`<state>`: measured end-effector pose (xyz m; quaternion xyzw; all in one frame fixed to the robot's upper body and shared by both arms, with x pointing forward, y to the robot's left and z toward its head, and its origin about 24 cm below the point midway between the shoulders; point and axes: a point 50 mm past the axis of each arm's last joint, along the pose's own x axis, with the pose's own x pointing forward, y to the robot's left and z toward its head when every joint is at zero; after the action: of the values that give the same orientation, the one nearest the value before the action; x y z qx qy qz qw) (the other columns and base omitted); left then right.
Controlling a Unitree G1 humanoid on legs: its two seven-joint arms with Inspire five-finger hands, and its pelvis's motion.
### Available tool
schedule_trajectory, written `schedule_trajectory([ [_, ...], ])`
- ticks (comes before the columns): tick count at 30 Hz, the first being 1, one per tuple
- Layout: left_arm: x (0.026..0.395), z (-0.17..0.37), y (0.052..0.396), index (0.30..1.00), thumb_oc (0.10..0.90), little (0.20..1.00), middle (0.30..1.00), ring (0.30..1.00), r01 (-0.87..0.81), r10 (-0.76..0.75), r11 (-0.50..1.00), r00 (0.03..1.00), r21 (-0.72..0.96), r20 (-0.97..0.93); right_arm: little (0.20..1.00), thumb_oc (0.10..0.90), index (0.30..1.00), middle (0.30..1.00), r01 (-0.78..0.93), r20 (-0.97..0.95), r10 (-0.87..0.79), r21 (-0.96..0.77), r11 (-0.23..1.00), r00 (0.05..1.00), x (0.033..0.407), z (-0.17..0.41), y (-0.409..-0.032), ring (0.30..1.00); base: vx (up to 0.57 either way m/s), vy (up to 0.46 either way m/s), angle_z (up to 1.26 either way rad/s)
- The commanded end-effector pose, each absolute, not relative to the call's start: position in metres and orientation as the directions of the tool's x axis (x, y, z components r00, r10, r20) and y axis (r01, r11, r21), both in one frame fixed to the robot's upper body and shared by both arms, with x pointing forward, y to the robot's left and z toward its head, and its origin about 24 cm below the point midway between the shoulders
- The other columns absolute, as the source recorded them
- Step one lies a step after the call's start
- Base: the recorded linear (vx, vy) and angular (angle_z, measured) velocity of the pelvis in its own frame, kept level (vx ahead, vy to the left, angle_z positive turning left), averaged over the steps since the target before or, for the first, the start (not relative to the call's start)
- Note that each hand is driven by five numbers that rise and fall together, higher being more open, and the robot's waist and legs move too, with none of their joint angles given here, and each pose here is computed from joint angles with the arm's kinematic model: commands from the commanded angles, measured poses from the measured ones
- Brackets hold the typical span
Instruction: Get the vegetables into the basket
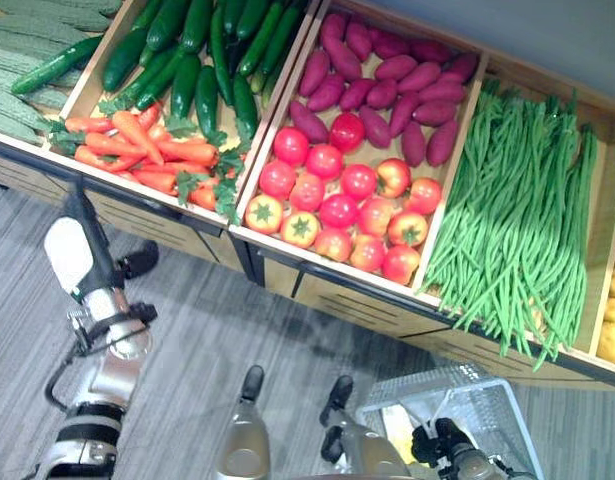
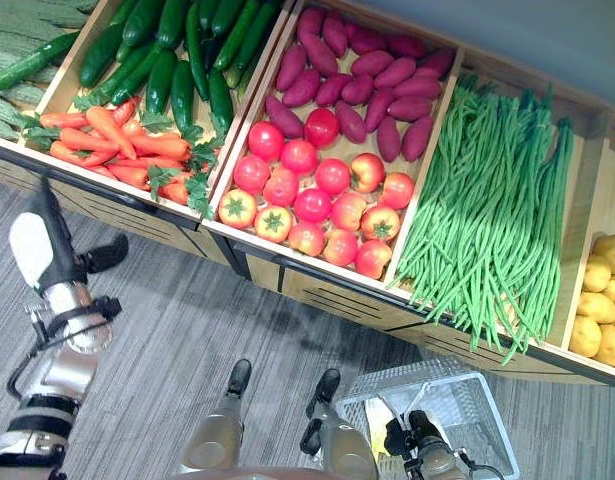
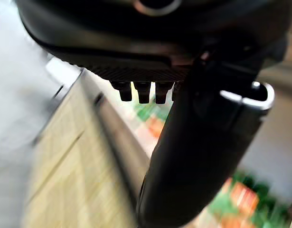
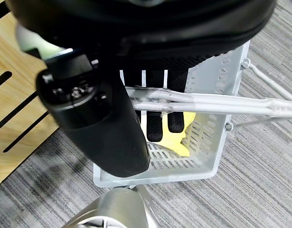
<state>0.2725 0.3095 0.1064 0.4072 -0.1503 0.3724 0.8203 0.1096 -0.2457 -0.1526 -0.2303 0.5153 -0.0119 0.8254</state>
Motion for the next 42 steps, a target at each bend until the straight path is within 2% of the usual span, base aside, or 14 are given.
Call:
schedule_trajectory([
  [1,0.271,0.148,0.318,1.000,0.900,1.000,1.000,1.000,-0.839,0.421,0.287,0.543,0.461,0.727,0.300,0.400,0.300,0.300,-0.277,-0.861,-0.228,-0.380,0.883,0.456,0.101,-0.156,-0.241,0.300,0.02,0.029,-0.19],
  [3,0.272,0.154,0.324,1.000,0.900,1.000,1.000,1.000,-0.834,0.389,0.254,0.551,0.489,0.738,0.300,0.400,0.300,0.300,-0.283,-0.856,-0.224,-0.384,0.879,0.467,0.104,-0.155,-0.242,0.300,0.01,0.027,-0.15],
  [5,0.273,0.165,0.335,1.000,0.900,1.000,1.000,1.000,-0.783,0.305,0.183,0.621,0.595,0.722,0.300,0.400,0.300,0.300,-0.285,-0.844,-0.230,-0.400,0.871,0.484,0.109,-0.151,-0.247,0.300,0.00,0.031,-0.12],
  [8,0.275,0.173,0.340,1.000,0.900,1.000,1.000,1.000,-0.767,0.266,0.137,0.638,0.627,0.722,0.300,0.400,0.300,0.300,-0.290,-0.841,-0.228,-0.405,0.867,0.491,0.111,-0.150,-0.250,0.300,-0.01,0.029,-0.14],
  [9,0.277,0.178,0.346,1.000,0.900,1.000,1.000,1.000,-0.731,0.239,0.093,0.675,0.676,0.698,0.300,0.400,0.300,0.300,-0.300,-0.838,-0.223,-0.408,0.862,0.499,0.114,-0.148,-0.252,0.300,0.00,0.030,-0.17],
  [11,0.278,0.186,0.354,1.000,0.900,1.000,1.000,1.000,-0.711,0.220,0.022,0.690,0.703,0.690,0.300,0.400,0.300,0.300,-0.308,-0.835,-0.221,-0.412,0.857,0.504,0.116,-0.147,-0.254,0.300,0.00,0.021,-0.13],
  [23,0.287,0.221,0.374,1.000,0.900,1.000,1.000,1.000,-0.597,0.126,-0.260,0.758,0.759,0.640,0.300,0.400,0.300,0.300,-0.351,-0.827,-0.192,-0.419,0.838,0.528,0.124,-0.143,-0.257,0.300,-0.01,0.011,-0.05],
  [29,0.297,0.230,0.370,1.000,0.900,1.000,1.000,1.000,-0.564,0.092,-0.311,0.783,0.765,0.615,0.300,0.400,0.300,0.300,-0.361,-0.819,-0.179,-0.422,0.831,0.545,0.130,-0.141,-0.255,0.300,-0.01,0.016,-0.06],
  [39,0.317,0.246,0.354,1.000,0.900,1.000,1.000,1.000,-0.561,0.036,-0.312,0.800,0.767,0.599,0.300,0.400,0.300,0.300,-0.381,-0.812,-0.161,-0.425,0.821,0.560,0.139,-0.139,-0.252,0.300,0.00,0.008,-0.02],
  [41,0.319,0.243,0.349,0.931,0.851,0.931,0.931,0.931,-0.565,0.023,-0.290,0.803,0.773,0.596,0.300,0.400,0.300,0.300,-0.383,-0.810,-0.156,-0.425,0.821,0.565,0.140,-0.139,-0.250,0.300,0.00,0.038,-0.03],
  [42,0.319,0.243,0.348,0.849,0.792,0.849,0.849,0.849,-0.565,0.017,-0.288,0.804,0.773,0.594,0.300,0.400,0.300,0.300,-0.383,-0.808,-0.152,-0.425,0.820,0.570,0.142,-0.138,-0.249,0.300,-0.01,0.030,-0.05],
])
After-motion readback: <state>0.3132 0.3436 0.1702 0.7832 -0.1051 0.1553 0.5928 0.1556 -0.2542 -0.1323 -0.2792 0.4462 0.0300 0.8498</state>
